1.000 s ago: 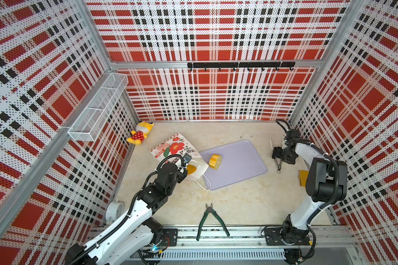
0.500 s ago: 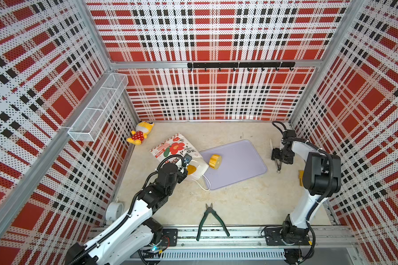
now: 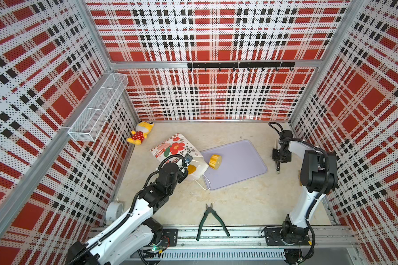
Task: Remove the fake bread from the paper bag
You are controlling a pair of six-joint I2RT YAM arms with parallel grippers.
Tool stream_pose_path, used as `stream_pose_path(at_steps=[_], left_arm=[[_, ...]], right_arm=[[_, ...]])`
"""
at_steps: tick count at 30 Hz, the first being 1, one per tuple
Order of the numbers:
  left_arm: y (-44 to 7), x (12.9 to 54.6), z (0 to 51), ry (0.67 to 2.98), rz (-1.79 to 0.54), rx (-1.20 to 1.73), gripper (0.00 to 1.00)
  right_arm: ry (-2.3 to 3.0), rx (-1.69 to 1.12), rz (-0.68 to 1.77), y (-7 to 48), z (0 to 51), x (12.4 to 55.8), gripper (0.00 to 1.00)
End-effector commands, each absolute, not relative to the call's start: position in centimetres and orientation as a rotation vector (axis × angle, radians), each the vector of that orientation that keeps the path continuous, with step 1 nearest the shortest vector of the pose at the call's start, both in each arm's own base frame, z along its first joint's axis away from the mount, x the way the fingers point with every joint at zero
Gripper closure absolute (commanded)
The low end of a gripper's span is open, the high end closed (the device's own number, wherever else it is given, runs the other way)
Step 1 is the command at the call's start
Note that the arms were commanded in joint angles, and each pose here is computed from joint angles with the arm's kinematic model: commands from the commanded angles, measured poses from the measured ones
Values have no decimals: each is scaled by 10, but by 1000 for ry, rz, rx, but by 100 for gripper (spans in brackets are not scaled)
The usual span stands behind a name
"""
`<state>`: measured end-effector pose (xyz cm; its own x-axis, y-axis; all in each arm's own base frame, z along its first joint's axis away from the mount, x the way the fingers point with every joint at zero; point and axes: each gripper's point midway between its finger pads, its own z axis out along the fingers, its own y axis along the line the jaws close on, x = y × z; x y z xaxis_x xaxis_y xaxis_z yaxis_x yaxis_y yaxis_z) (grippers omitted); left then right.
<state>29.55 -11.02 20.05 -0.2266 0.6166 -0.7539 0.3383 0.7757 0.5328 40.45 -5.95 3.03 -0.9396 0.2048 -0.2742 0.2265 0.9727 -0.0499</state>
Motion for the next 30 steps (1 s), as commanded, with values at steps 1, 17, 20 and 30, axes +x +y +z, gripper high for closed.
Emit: stream_pose_path(at_steps=[1, 17, 20, 30], left_arm=[[-107, 298, 197, 1837, 313, 720, 100], [-87, 316, 216, 1866, 272, 589, 100], [-82, 318, 218, 1876, 270, 561, 100], [-79, 312, 218, 1857, 265, 553, 100]], right_arm=[[2759, 294, -24, -45, 68, 401, 71], [2544, 209, 703, 95, 200, 307, 100], [2513, 103, 856, 150, 224, 291, 100], [2503, -204, 1206, 294, 241, 266, 100]])
